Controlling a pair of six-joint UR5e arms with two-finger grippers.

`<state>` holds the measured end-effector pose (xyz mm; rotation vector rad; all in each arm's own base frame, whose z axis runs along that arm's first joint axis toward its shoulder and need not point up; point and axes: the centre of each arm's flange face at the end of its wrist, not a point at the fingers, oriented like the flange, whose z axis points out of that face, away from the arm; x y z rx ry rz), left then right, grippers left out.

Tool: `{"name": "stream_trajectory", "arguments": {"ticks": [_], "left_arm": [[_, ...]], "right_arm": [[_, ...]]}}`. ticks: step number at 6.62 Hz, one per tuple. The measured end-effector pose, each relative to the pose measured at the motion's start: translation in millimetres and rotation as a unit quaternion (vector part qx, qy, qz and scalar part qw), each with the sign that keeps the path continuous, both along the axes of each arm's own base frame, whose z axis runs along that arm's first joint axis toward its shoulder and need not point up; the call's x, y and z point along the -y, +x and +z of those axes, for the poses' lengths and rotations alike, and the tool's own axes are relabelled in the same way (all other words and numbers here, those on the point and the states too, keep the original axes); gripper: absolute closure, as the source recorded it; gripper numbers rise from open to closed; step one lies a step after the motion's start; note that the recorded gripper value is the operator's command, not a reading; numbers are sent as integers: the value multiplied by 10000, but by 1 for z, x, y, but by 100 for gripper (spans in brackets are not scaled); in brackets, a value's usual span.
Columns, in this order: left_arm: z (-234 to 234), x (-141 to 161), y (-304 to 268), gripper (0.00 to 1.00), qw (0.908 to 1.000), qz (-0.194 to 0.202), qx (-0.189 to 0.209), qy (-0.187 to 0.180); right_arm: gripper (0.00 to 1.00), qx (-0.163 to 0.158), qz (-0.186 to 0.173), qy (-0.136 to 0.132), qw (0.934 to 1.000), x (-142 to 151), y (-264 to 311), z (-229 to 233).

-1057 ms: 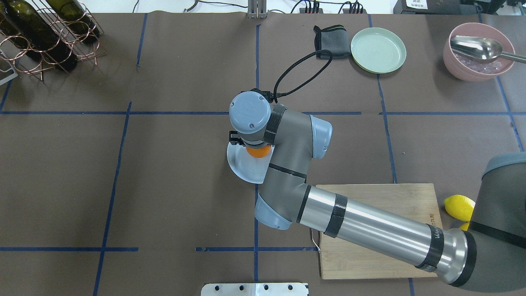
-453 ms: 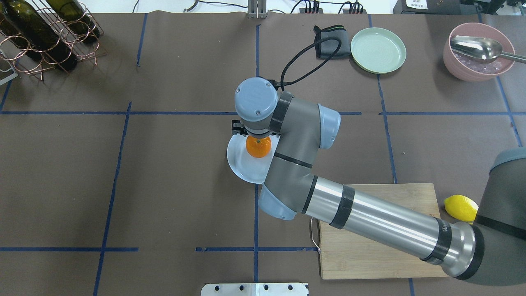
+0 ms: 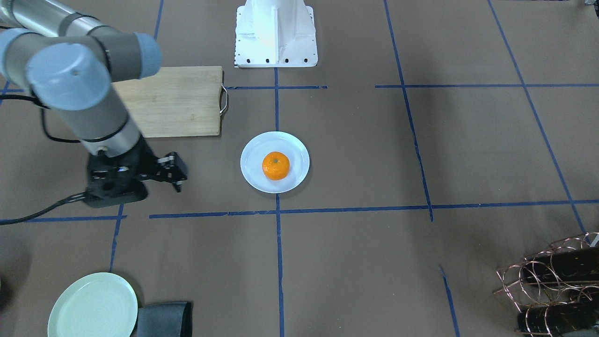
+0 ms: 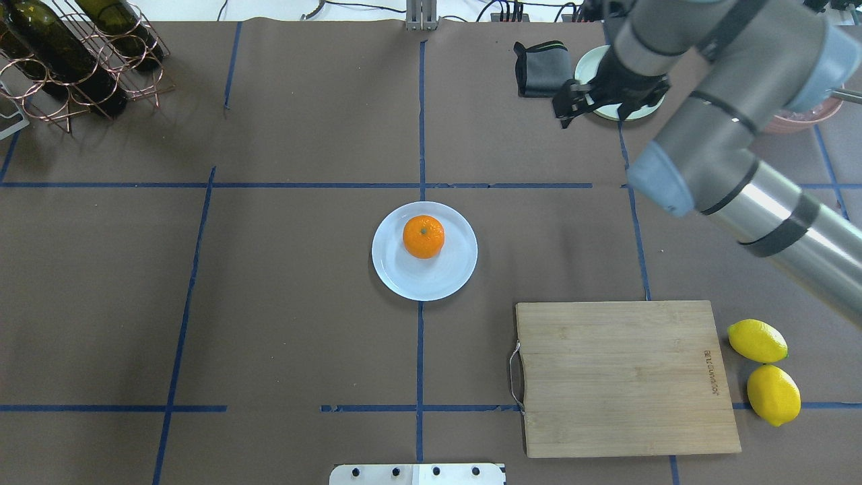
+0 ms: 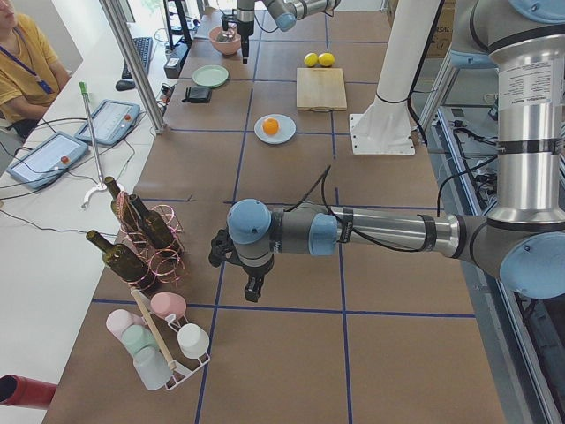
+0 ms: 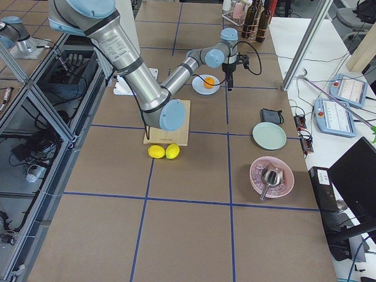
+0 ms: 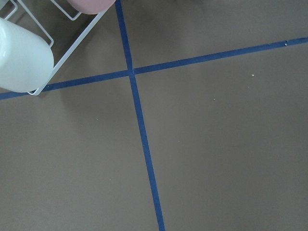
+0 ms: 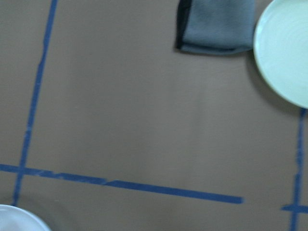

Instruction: Pick orange to plate

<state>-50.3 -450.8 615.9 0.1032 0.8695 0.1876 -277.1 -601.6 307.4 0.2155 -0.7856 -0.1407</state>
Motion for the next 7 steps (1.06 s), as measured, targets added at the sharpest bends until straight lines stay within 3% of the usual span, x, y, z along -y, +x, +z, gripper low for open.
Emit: {"name": "stream_trajectory", "arguments": {"ticks": [2,3,4,6,7], "left_arm": [[-5,0,-1,0,10000,-3,29,67],[-7,0,-1,0,10000,-3,33,89],[-8,0,-2,0,9999,6,38,136],[-8,0,-4,0,9998,31,42,204],[-8,0,-5,0,9998,31,44,212]], "right_arm": [[0,-408,-463,391,9973,-2,155,114],[0,-574,-549,297,9964,-10,225,157],[0,-687,-501,-3,9964,-30,282,199],[0,-710,-249,-703,9947,-113,338,304],[0,-683,-118,-807,9943,-149,351,338]]}}
